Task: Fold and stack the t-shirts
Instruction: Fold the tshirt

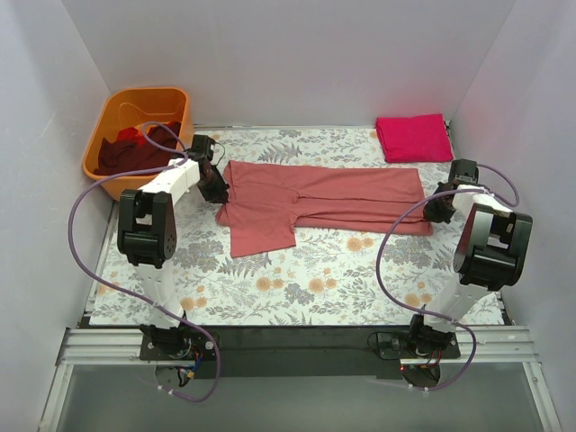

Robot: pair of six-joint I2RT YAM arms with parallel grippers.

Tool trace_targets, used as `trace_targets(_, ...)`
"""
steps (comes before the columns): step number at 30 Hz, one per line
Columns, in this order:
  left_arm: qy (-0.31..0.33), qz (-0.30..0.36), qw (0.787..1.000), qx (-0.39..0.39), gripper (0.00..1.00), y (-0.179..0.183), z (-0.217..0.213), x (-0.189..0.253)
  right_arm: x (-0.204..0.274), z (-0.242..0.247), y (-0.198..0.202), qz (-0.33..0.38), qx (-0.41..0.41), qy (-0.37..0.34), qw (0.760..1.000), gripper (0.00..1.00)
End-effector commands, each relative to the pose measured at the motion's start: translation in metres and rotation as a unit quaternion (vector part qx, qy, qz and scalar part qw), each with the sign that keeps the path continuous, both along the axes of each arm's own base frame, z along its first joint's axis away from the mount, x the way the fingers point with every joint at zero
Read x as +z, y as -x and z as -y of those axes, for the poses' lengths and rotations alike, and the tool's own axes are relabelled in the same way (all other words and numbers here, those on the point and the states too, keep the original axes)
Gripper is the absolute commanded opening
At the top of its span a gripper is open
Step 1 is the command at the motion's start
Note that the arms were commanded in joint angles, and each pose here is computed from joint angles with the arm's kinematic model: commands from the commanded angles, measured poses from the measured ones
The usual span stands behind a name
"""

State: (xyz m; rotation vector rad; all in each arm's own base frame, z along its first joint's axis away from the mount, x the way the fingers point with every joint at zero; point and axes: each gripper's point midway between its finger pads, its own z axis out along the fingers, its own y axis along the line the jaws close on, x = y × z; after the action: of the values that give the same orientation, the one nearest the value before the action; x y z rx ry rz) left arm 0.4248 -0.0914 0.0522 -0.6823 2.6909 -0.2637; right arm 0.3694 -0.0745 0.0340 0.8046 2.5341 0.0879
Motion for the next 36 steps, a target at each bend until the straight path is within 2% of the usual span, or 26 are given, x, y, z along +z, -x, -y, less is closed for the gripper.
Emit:
trace_targets(1, -0.030, 0.035, 0.999, 0.013, 0.00, -0.020, -0.016, 0.006, 0.015, 0.012, -0.025, 0.047, -0.003, 0.028, 0.998, 0.16)
trace_targets(2, -0.031, 0.037, 0.999, 0.010, 0.01, -0.020, -0.016, 0.005, 0.015, 0.011, -0.026, 0.047, -0.001, 0.030, 0.998, 0.23)
trace_targets(4, -0.028, 0.047, 0.998, 0.010, 0.12, -0.023, -0.015, 0.012, 0.023, 0.007, -0.030, 0.057, 0.010, 0.035, 0.998, 0.29)
trace_targets(5, -0.028, 0.051, 0.998, 0.010, 0.27, -0.023, -0.016, 0.017, 0.025, 0.005, -0.030, 0.059, 0.014, 0.038, 0.997, 0.37)
trace_targets(7, -0.027, 0.072, 0.997, 0.010, 0.41, -0.024, -0.015, 0.034, 0.038, 0.001, -0.031, 0.072, 0.022, 0.051, 0.996, 0.45)
trace_targets(8, -0.028, 0.078, 0.997, 0.008, 0.56, -0.022, -0.014, 0.039, 0.043, -0.007, -0.032, 0.075, 0.030, 0.058, 0.995, 0.50)
trace_targets(11, -0.039, 0.104, 0.994, 0.004, 0.76, -0.013, -0.016, 0.063, 0.059, -0.027, -0.027, 0.088, 0.052, 0.070, 0.992, 0.57)
trace_targets(14, -0.042, 0.119, 0.992, -0.003, 0.77, 0.014, -0.014, 0.083, 0.072, -0.050, -0.017, 0.105, 0.076, 0.067, 0.989, 0.61)
trace_targets(17, -0.044, 0.114, 0.992, -0.012, 0.77, 0.044, -0.005, 0.083, 0.080, -0.081, -0.003, 0.125, 0.113, 0.045, 0.985, 0.63)
trace_targets(22, -0.040, 0.055, 0.996, -0.063, 0.69, 0.118, 0.030, 0.043, 0.086, -0.164, 0.024, 0.161, 0.224, -0.024, 0.961, 0.64)
trace_targets(24, -0.046, 0.029, 0.995, -0.080, 0.68, 0.141, 0.041, 0.023, 0.079, -0.182, 0.038, 0.158, 0.242, -0.042, 0.957, 0.64)
trace_targets(28, -0.082, 0.006, 0.992, -0.097, 0.62, 0.157, 0.047, 0.002, 0.067, -0.229, 0.063, 0.153, 0.303, -0.077, 0.937, 0.64)
trace_targets(29, -0.089, 0.006, 0.990, -0.106, 0.58, 0.159, 0.051, 0.000, 0.063, -0.234, 0.067, 0.145, 0.312, -0.079, 0.936, 0.64)
trace_targets(36, -0.135, 0.004, 0.984, -0.116, 0.48, 0.152, 0.057, -0.010, 0.046, -0.267, 0.091, 0.119, 0.366, -0.097, 0.918, 0.63)
